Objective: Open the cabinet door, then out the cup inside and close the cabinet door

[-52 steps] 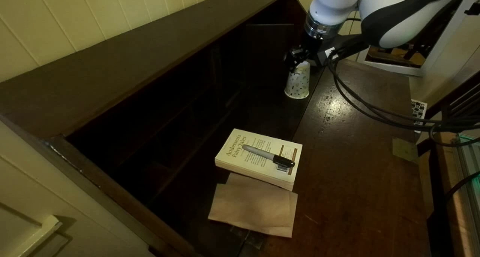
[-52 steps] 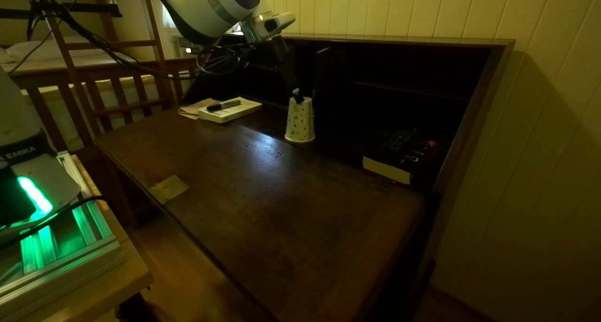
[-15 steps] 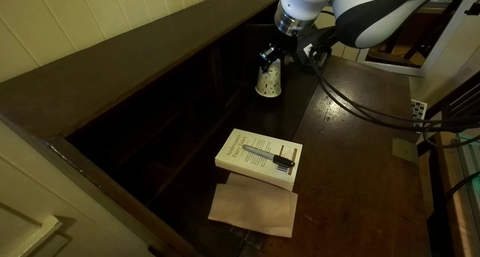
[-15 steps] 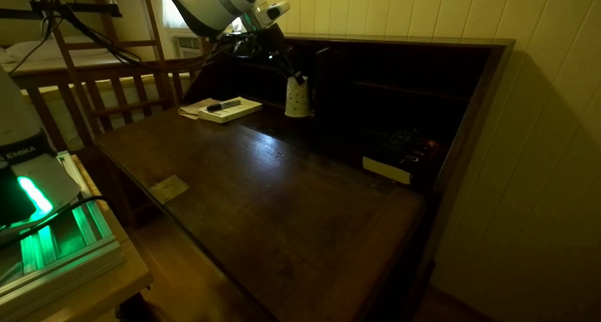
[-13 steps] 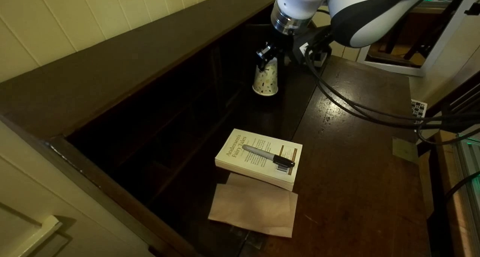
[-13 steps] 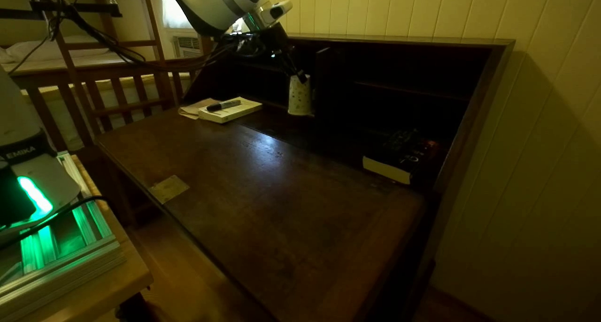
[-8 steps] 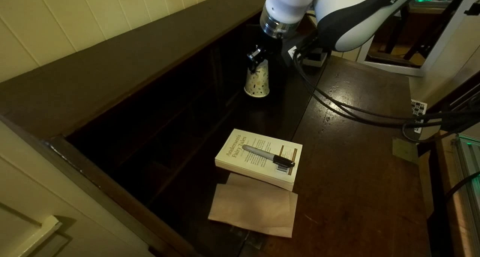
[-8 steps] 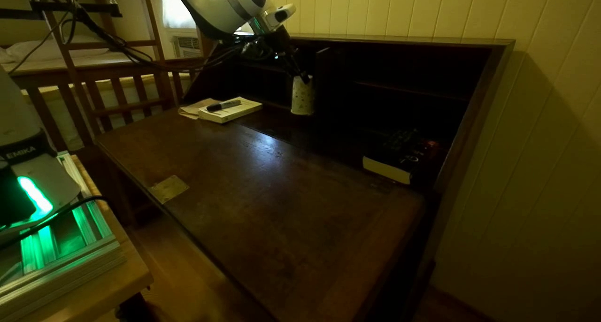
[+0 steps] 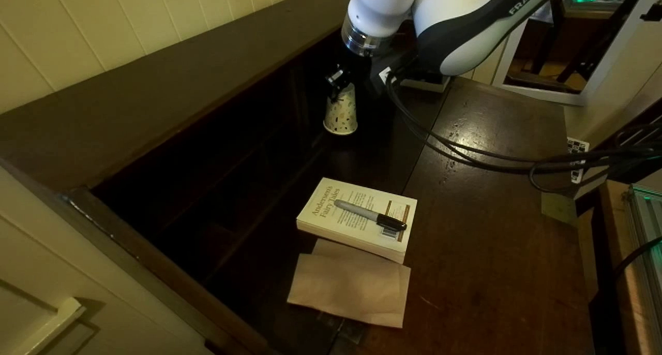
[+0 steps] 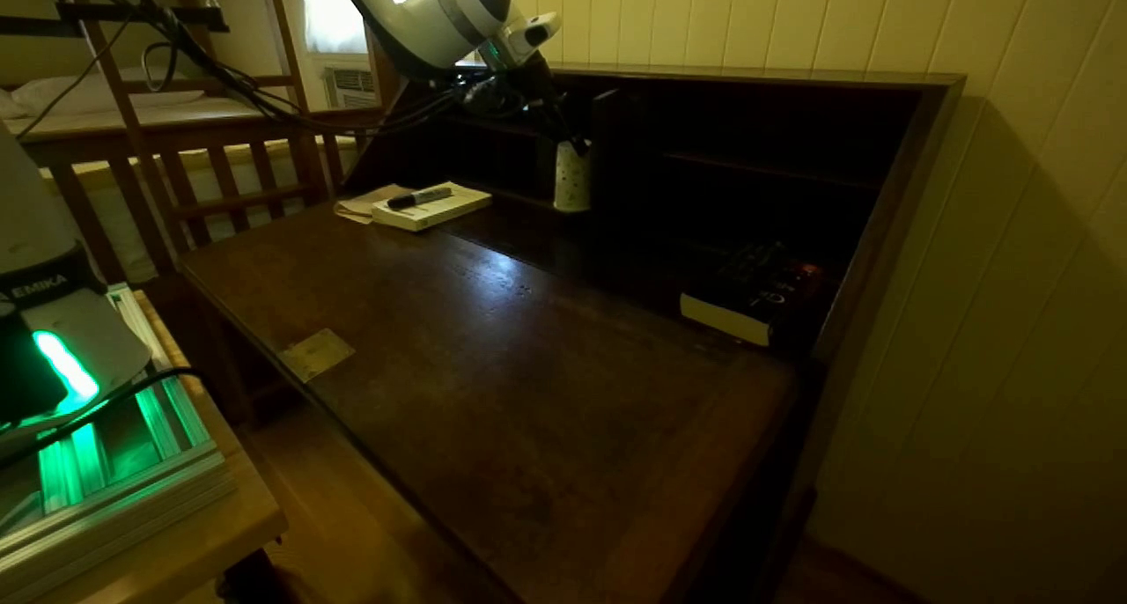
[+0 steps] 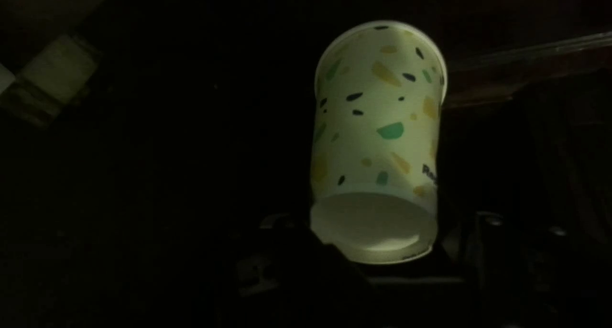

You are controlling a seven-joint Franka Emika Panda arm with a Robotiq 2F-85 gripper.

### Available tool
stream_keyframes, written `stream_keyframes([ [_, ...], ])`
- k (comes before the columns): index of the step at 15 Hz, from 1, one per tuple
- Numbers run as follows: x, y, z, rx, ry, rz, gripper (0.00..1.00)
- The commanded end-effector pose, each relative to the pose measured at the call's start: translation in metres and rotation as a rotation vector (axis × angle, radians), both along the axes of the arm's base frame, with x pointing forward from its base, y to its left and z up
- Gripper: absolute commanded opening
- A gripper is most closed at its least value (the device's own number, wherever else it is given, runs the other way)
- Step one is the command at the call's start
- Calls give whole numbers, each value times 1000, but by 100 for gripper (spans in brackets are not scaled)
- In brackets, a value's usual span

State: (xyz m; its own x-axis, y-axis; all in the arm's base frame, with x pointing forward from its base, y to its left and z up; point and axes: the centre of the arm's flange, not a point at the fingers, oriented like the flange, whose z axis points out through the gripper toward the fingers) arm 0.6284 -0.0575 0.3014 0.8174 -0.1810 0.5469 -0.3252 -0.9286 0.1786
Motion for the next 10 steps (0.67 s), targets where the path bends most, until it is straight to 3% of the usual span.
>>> stream_keyframes([
  [1, 19, 1, -3, 5, -26, 5, 53],
  [8, 35, 1, -8, 8, -50, -2, 55],
  [10, 39, 2, -11, 10, -51, 1, 51],
])
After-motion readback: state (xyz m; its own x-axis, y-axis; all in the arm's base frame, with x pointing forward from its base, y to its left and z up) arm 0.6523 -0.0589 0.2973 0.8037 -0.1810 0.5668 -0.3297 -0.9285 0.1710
